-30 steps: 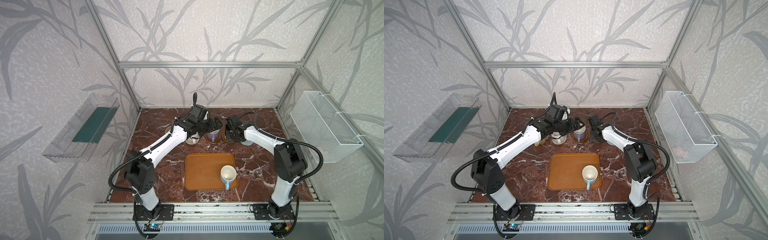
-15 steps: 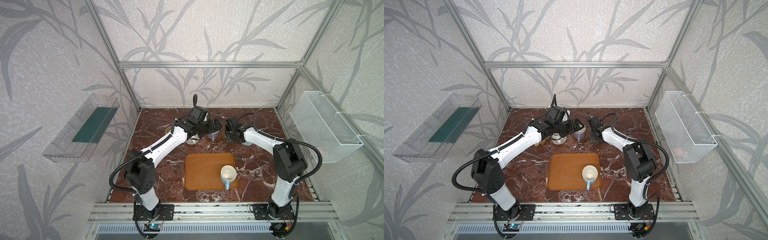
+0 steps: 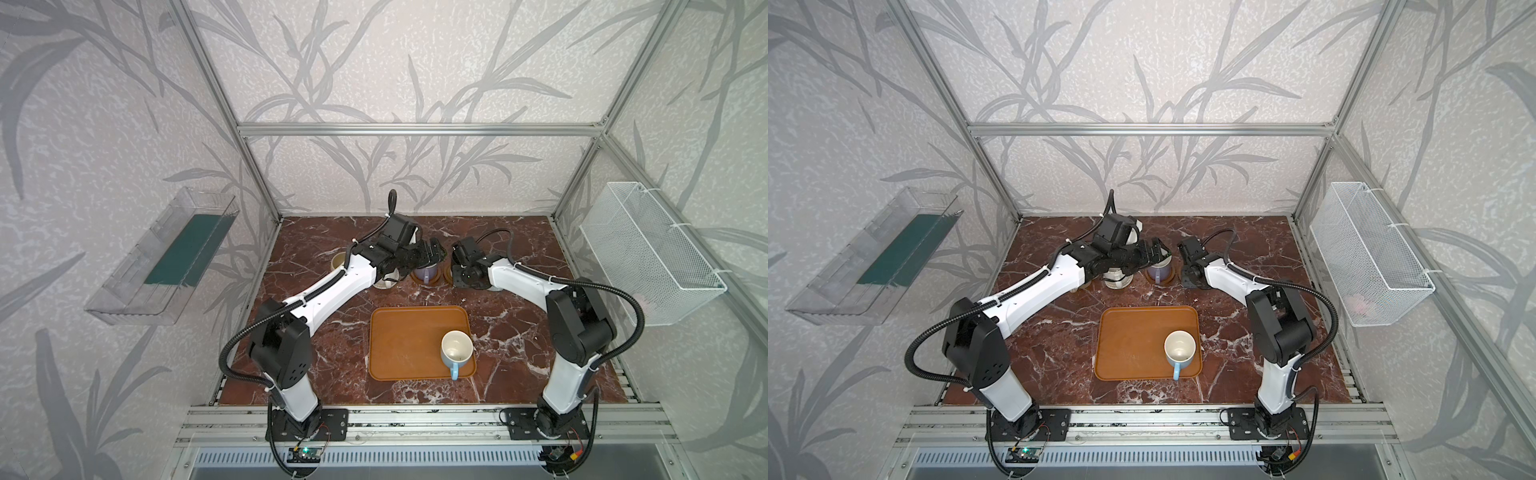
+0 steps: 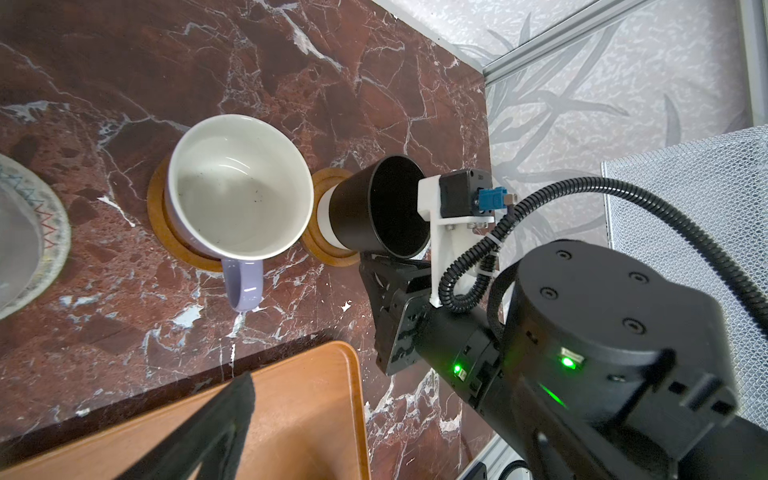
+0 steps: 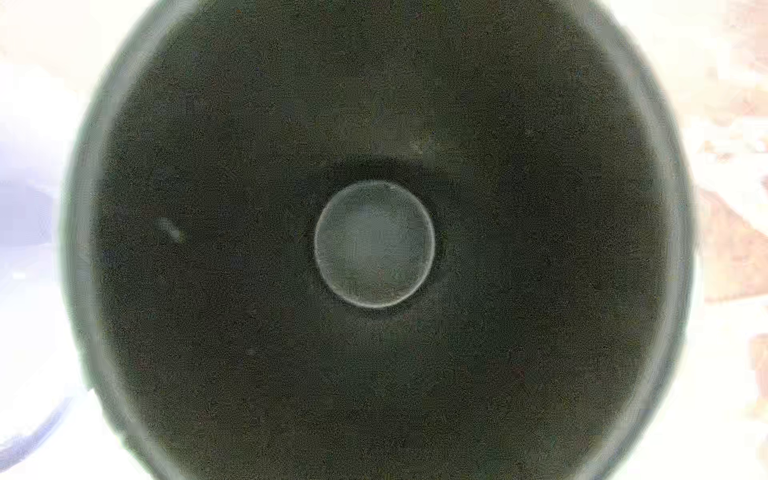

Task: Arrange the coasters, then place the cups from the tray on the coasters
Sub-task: 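Open the right gripper off the black mug while the left gripper draws back, then move the right gripper down to the white mug with the blue handle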

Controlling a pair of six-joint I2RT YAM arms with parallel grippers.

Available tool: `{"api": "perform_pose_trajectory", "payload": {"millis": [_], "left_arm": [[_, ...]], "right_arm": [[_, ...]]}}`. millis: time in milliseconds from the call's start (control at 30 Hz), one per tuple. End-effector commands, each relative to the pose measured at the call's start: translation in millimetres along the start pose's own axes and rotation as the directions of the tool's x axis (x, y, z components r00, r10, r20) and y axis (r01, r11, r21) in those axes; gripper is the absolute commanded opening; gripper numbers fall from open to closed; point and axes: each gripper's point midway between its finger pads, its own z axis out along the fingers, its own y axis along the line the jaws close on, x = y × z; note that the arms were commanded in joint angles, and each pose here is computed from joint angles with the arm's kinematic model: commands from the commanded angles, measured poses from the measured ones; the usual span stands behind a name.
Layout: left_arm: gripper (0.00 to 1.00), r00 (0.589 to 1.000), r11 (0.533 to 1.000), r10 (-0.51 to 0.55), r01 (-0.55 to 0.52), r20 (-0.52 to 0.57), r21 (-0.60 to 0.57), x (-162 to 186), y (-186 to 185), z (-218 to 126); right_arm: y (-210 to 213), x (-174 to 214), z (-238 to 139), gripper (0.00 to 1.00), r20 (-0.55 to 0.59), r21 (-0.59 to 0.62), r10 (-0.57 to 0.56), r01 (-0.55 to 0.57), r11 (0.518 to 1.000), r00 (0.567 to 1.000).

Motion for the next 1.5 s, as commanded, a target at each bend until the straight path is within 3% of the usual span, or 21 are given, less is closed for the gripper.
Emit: {"api": "perform_pose_trajectory", "payload": {"millis": [0,133,300,333,367,400,700,833,1033,1133,1233,1333,1467], "left_arm": [[0.99,1.0,1.0,0.0,0.0,0.012,-0.005,1,-1,-2],[0.99,0.992,0.991,0.102,-0.095,0.078,-0.089,-3,-6,-27],[0.99,0.984,0.993,0.115,-0.11,0.133,-0.043,-5,-17,-50],[0.99,0.983,0.993,0.116,-0.112,0.145,-0.038,-5,-18,-55],[0.99,0.98,0.993,0.116,-0.112,0.162,-0.035,-6,-18,-61],[0.99,0.977,0.993,0.117,-0.114,0.179,-0.027,-6,-19,-66],[0.99,0.971,0.992,0.121,-0.127,0.207,0.012,9,-9,-99],[0.99,0.958,0.987,0.108,-0.136,0.265,0.09,14,-11,-116],[0.99,0.939,0.962,-0.008,-0.087,0.345,0.26,15,1,-141],[0.99,0.907,0.98,-0.03,-0.055,0.421,0.189,13,23,-159],[0.99,0.921,0.996,0.014,-0.047,0.39,0.076,21,40,-165],[0.99,0.942,0.995,0.046,-0.074,0.333,0.073,31,40,-158],[0.99,0.949,0.997,0.002,-0.028,0.315,0.078,36,48,-149]], "right_arm": [[3,8,-8,0.37,-0.032,-0.03,-0.011,0.01,0.999,0.999],[8,2,-21,0.53,-0.028,-0.065,-0.006,0.004,0.998,1.0],[10,-15,-57,0.7,0.07,-0.113,0.011,-0.003,0.994,0.997],[11,-18,-64,0.81,0.091,-0.126,0.006,0.005,0.992,0.996],[10,-20,-71,0.85,0.11,-0.129,-0.004,0.018,0.991,0.994],[8,-23,-79,1.0,0.13,-0.125,-0.008,0.024,0.992,0.992],[-26,-22,-136,0.99,0.322,-0.089,-0.023,0.055,0.995,0.946],[-38,2,-143,0.99,0.289,-0.112,-0.066,0.102,0.988,0.955],[-32,43,-150,0.99,0.203,-0.269,-0.076,0.13,0.954,0.976],[-26,61,-157,0.99,0.203,-0.358,-0.038,0.111,0.927,0.978],[-30,82,-160,0.99,0.173,-0.368,-0.022,0.086,0.926,0.985],[-33,109,-161,0.99,0.122,-0.321,-0.089,0.124,0.939,0.989],[-28,143,-162,0.99,0.084,-0.286,-0.173,0.19,0.939,0.981]]}}
